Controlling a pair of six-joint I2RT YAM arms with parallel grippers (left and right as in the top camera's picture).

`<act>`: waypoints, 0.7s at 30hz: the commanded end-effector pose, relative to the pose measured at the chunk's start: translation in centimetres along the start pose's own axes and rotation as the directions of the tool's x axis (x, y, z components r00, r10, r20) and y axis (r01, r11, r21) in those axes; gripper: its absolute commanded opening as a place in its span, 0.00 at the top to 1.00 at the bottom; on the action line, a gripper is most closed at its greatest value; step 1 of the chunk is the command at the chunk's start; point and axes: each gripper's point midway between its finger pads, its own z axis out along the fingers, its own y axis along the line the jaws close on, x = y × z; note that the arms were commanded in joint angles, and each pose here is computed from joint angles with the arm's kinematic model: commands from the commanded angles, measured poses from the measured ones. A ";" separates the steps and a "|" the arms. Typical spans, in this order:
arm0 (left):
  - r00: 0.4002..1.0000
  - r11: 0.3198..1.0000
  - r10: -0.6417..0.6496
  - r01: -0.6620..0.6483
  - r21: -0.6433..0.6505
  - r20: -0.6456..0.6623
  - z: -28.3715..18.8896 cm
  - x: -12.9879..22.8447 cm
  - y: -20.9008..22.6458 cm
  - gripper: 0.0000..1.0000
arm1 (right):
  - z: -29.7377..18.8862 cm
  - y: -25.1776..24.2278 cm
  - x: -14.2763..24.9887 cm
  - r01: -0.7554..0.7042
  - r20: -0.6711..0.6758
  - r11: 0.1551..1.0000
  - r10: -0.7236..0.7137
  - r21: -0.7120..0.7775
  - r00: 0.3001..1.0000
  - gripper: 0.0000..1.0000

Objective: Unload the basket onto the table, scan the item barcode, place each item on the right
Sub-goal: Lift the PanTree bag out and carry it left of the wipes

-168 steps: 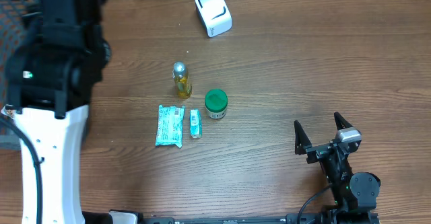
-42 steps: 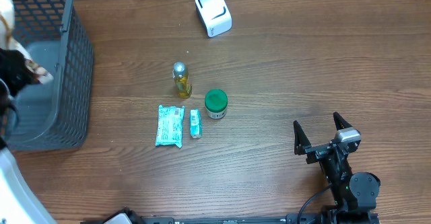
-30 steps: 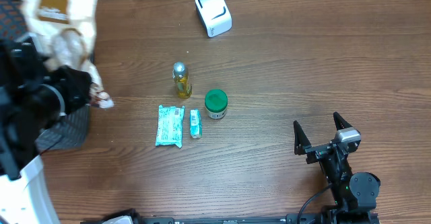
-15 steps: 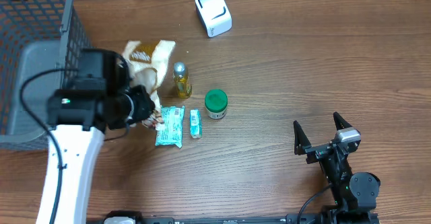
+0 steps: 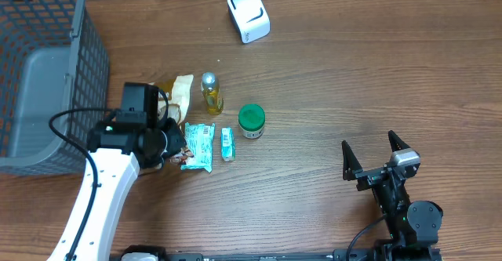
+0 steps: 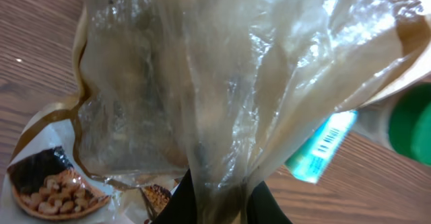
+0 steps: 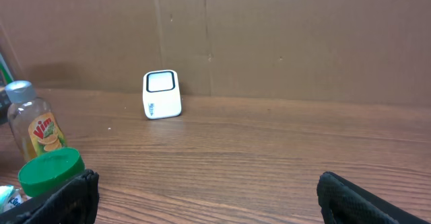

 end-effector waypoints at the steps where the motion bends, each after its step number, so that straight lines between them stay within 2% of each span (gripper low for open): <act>1: 1.000 0.999 -0.025 0.025 -0.029 -0.014 1.7 1.1 1.1 0.92 | 0.0 0.1 0.2 0.002 0.002 1.000 -0.002 -0.005 1.000 0.00; 13: 1.000 0.999 -0.024 0.024 -0.024 -0.007 4.8 2.2 2.3 0.85 | 0.0 0.1 0.2 0.003 0.002 1.000 -0.003 -0.005 1.000 0.00; 16: 1.000 0.999 -0.024 0.024 -0.026 -0.009 4.9 2.3 2.3 0.80 | 0.0 0.1 0.2 0.002 0.002 1.000 -0.002 -0.005 1.000 0.00; 21: 0.999 0.999 -0.025 0.025 -0.036 -0.023 5.4 2.4 2.4 0.80 | 0.0 0.1 0.2 0.003 0.002 1.000 -0.003 -0.005 1.000 0.00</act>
